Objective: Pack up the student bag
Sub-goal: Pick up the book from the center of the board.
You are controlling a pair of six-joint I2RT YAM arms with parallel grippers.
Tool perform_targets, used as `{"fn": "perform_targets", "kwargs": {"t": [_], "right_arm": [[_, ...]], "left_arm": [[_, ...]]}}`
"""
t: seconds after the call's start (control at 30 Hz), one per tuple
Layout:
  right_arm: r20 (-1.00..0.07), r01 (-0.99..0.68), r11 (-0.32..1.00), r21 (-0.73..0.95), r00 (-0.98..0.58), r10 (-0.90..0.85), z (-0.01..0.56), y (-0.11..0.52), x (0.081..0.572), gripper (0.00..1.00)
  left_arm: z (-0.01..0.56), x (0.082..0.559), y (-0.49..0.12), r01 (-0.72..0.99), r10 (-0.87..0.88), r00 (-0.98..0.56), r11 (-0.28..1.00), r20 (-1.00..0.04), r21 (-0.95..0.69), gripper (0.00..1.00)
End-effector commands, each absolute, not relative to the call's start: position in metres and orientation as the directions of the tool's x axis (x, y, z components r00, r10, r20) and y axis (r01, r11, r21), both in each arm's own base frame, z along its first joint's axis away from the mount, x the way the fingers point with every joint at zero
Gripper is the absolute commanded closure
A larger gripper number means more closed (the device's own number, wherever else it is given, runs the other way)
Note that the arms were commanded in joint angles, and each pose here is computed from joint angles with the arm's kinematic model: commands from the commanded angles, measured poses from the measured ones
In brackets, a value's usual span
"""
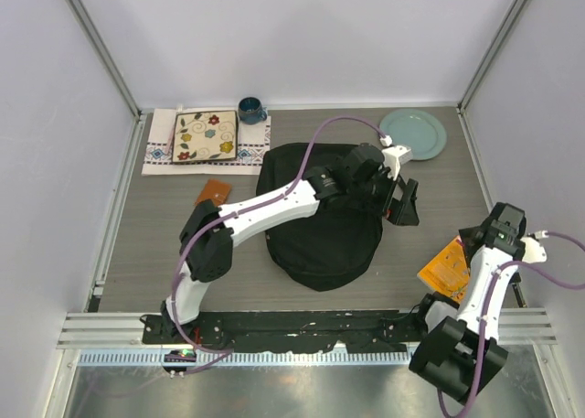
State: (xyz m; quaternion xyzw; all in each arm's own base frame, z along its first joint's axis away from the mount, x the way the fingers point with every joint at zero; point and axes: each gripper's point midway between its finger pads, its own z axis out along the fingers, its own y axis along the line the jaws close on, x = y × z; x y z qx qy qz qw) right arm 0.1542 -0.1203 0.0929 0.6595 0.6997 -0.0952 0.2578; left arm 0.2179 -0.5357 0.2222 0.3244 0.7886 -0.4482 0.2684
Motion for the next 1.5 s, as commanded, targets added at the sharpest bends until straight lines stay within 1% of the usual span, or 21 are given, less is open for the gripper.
{"fn": "perform_targets", "kwargs": {"t": [0.0, 0.1, 0.13, 0.17, 0.2, 0.23, 0.27, 0.3, 0.33, 0.43, 0.53, 0.6, 0.63, 0.7, 0.73, 0.87, 0.97, 1.13, 1.2, 1.37, 1.47], "right_arm": [[-0.471, 0.977, 0.030, 0.212, 0.075, 0.879, 0.084, -0.132, 0.146, 0.00], [-0.503, 0.982, -0.049, 0.184, 0.137, 0.854, 0.080, -0.145, 0.135, 0.00], [-0.500, 0.980, -0.089, 0.180, 0.169, 0.850, 0.077, -0.147, 0.131, 0.00], [-0.501, 0.977, -0.118, 0.176, 0.192, 0.844, 0.074, -0.148, 0.128, 0.00], [-0.505, 0.975, -0.142, 0.174, 0.212, 0.837, 0.072, -0.150, 0.126, 0.00], [-0.495, 0.974, -0.159, 0.162, 0.220, 0.841, 0.064, -0.148, 0.121, 0.00], [-0.498, 0.971, -0.172, 0.167, 0.234, 0.835, 0.061, -0.150, 0.122, 0.01], [-0.506, 0.971, -0.189, 0.146, 0.237, 0.829, 0.051, -0.149, 0.115, 0.01], [-0.507, 0.968, -0.204, 0.144, 0.249, 0.825, 0.046, -0.150, 0.113, 0.01], [-0.490, 0.970, -0.201, 0.134, 0.241, 0.838, 0.036, -0.148, 0.115, 0.01], [-0.479, 0.974, -0.176, 0.143, 0.224, 0.849, 0.022, -0.147, 0.119, 0.01], [-0.439, 0.978, -0.124, 0.165, 0.185, 0.879, 0.015, -0.141, 0.129, 0.04], [-0.400, 0.976, -0.100, 0.192, 0.171, 0.901, 0.014, -0.134, 0.136, 0.04], [-0.386, 0.973, -0.049, 0.225, 0.135, 0.913, 0.010, -0.131, 0.144, 0.07], [-0.362, 0.968, -0.020, 0.248, 0.112, 0.926, 0.011, -0.125, 0.150, 0.08], [-0.365, 0.951, 0.064, 0.303, 0.054, 0.929, 0.016, -0.123, 0.162, 0.11], [-0.353, 0.936, 0.097, 0.339, 0.031, 0.935, 0.017, -0.119, 0.170, 0.14], [-0.304, 0.900, 0.188, 0.393, -0.066, 0.951, 0.017, -0.107, 0.185, 0.16], [-0.283, 0.889, 0.204, 0.409, -0.089, 0.955, 0.016, -0.103, 0.189, 0.16], [-0.273, 0.875, 0.234, 0.424, -0.123, 0.954, 0.015, -0.101, 0.195, 0.17], [-0.264, 0.853, 0.259, 0.454, -0.149, 0.953, 0.016, -0.096, 0.200, 0.16]], "left_arm": [[0.242, 0.238, -0.559, 0.705, 0.197, -0.707, 0.265, -0.679, -0.658, 0.01], [0.241, 0.243, -0.567, 0.715, 0.199, -0.697, 0.264, -0.689, -0.647, 0.00], [0.225, 0.245, -0.570, 0.704, 0.219, -0.709, 0.283, -0.671, -0.651, 0.00], [0.233, 0.248, -0.575, 0.713, 0.210, -0.700, 0.271, -0.683, -0.647, 0.00], [0.218, 0.249, -0.580, 0.705, 0.237, -0.709, 0.272, -0.665, -0.655, 0.00], [0.214, 0.249, -0.582, 0.699, 0.247, -0.715, 0.275, -0.654, -0.660, 0.00], [0.223, 0.251, -0.586, 0.708, 0.237, -0.706, 0.261, -0.667, -0.656, 0.00], [0.209, 0.251, -0.589, 0.702, 0.253, -0.712, 0.272, -0.655, -0.658, 0.00], [0.211, 0.253, -0.592, 0.706, 0.249, -0.708, 0.269, -0.661, -0.655, 0.00], [0.196, 0.254, -0.595, 0.710, 0.271, -0.704, 0.276, -0.656, -0.648, 0.00], [0.181, 0.253, -0.595, 0.719, 0.297, -0.695, 0.290, -0.655, -0.632, 0.00], [0.174, 0.251, -0.595, 0.726, 0.311, -0.688, 0.291, -0.656, -0.623, 0.00], [0.167, 0.249, -0.594, 0.723, 0.322, -0.691, 0.294, -0.647, -0.625, 0.00], [0.161, 0.248, -0.595, 0.722, 0.328, -0.692, 0.293, -0.644, -0.626, 0.00], [0.156, 0.247, -0.594, 0.719, 0.332, -0.695, 0.297, -0.637, -0.629, 0.00], [0.141, 0.251, -0.603, 0.720, 0.330, -0.694, 0.297, -0.639, -0.628, 0.00], [0.152, 0.252, -0.619, 0.736, 0.318, -0.677, 0.249, -0.664, -0.630, 0.00], [0.127, 0.234, -0.635, 0.723, 0.355, -0.685, 0.219, -0.637, -0.655, 0.00], [0.115, 0.227, -0.639, 0.713, 0.357, -0.693, 0.208, -0.627, -0.670, 0.00], [0.109, 0.204, -0.648, 0.684, 0.391, -0.701, 0.132, -0.596, -0.718, 0.00], [0.097, 0.198, -0.651, 0.670, 0.394, -0.712, 0.135, -0.581, -0.730, 0.00]]}}
